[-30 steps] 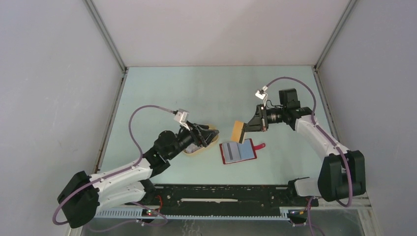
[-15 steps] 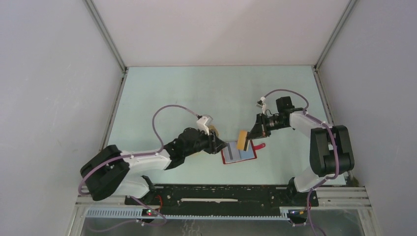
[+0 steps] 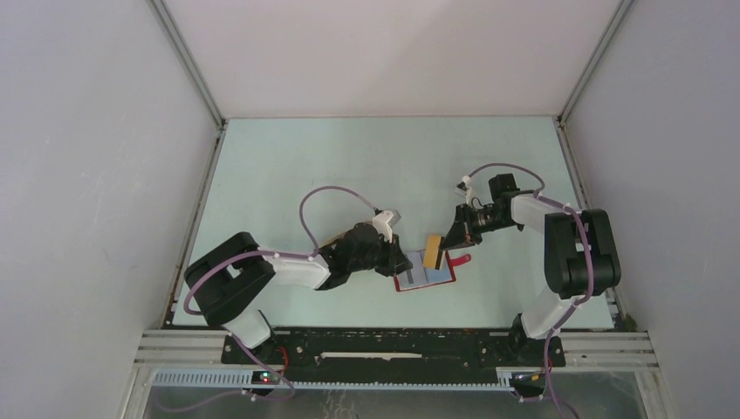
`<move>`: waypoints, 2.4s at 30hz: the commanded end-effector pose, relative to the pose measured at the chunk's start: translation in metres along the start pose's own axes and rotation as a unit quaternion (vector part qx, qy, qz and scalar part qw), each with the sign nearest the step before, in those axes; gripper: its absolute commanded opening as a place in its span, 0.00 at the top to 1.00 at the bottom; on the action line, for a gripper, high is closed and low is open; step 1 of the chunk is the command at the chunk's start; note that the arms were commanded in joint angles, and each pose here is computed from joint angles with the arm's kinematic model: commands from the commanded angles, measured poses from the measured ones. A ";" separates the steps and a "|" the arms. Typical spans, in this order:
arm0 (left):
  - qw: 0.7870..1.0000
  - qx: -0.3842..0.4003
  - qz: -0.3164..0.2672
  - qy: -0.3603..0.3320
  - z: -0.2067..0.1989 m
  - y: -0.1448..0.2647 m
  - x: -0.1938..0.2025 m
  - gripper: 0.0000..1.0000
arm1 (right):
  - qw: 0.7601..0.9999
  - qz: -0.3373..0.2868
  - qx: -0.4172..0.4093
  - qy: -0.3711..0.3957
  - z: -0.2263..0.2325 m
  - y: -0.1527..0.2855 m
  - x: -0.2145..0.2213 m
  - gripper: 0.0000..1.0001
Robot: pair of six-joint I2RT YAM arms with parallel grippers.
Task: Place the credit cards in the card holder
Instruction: Insert the credit card into the card holder.
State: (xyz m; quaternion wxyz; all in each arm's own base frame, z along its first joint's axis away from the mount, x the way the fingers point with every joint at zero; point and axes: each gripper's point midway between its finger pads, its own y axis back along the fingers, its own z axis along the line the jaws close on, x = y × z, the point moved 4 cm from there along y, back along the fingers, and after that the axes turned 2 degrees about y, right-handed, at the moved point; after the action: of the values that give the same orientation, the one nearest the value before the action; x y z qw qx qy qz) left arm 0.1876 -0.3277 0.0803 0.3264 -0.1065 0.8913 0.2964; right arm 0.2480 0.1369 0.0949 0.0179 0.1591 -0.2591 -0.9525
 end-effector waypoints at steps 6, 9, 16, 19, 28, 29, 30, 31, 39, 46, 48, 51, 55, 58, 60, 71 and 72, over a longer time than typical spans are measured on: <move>1.000 -0.015 0.013 -0.003 0.001 -0.007 -0.002 0.87 | 1.000 0.010 0.006 0.010 -0.005 -0.003 -0.007 1.00; 1.000 -0.022 0.018 -0.002 0.005 -0.008 0.001 0.87 | 1.000 0.013 0.010 0.007 -0.007 -0.004 -0.007 1.00; 0.999 -0.042 0.025 0.001 0.014 -0.005 0.009 0.88 | 1.000 0.020 0.023 -0.001 -0.012 -0.007 -0.004 1.00; 0.998 -0.052 0.028 0.003 0.019 -0.001 0.012 0.88 | 0.999 0.021 0.024 -0.001 -0.013 -0.008 -0.004 1.00; 0.998 -0.064 0.025 0.005 0.025 0.005 0.013 0.89 | 1.000 0.027 0.011 0.001 -0.010 -0.011 -0.002 1.00; 0.998 -0.065 0.025 0.004 0.026 0.005 0.014 0.89 | 1.000 0.025 0.007 0.003 -0.008 -0.010 -0.004 1.00; 0.998 -0.066 0.025 0.005 0.026 0.005 0.013 0.89 | 1.000 0.023 0.005 0.005 -0.006 -0.008 -0.005 1.00; 0.998 -0.066 0.023 0.005 0.026 0.006 0.012 0.89 | 1.000 0.022 0.007 0.008 -0.005 -0.007 -0.005 1.00; 0.997 -0.069 0.021 0.007 0.028 0.008 0.012 0.89 | 1.000 0.019 0.011 0.009 -0.005 -0.004 -0.006 1.00; 0.997 -0.068 0.020 0.008 0.028 0.008 0.011 0.89 | 1.000 0.020 0.006 0.010 -0.003 -0.004 -0.005 1.00; 0.997 -0.068 0.019 0.008 0.028 0.009 0.011 0.89 | 1.000 0.019 0.005 0.012 0.000 -0.003 -0.005 1.00; 0.997 -0.069 0.020 0.008 0.029 0.009 0.012 0.89 | 1.000 0.017 0.007 0.018 0.002 -0.001 -0.006 1.00; 0.997 -0.068 0.021 0.008 0.028 0.009 0.012 0.89 | 1.000 0.019 0.012 0.011 -0.002 -0.003 -0.005 1.00; 0.997 -0.068 0.020 0.008 0.028 0.009 0.012 0.89 | 1.000 0.022 0.010 0.004 -0.005 -0.005 -0.004 1.00; 0.997 -0.068 0.019 0.008 0.028 0.010 0.012 0.89 | 1.000 0.025 0.009 -0.001 -0.007 -0.007 -0.003 1.00; 0.998 -0.062 0.019 0.010 0.027 0.010 0.013 0.89 | 0.999 0.041 0.008 -0.021 -0.016 -0.016 0.002 1.00; 0.998 -0.062 0.019 0.010 0.027 0.010 0.013 0.89 | 0.999 0.043 0.010 -0.021 -0.016 -0.017 0.003 1.00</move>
State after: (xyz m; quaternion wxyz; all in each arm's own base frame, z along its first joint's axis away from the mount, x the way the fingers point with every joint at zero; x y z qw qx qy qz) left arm 0.1893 -0.3110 0.0601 0.3015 -0.1061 0.8792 0.3533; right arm 0.2436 0.1384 0.0699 0.0497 0.1143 -0.2810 -0.9516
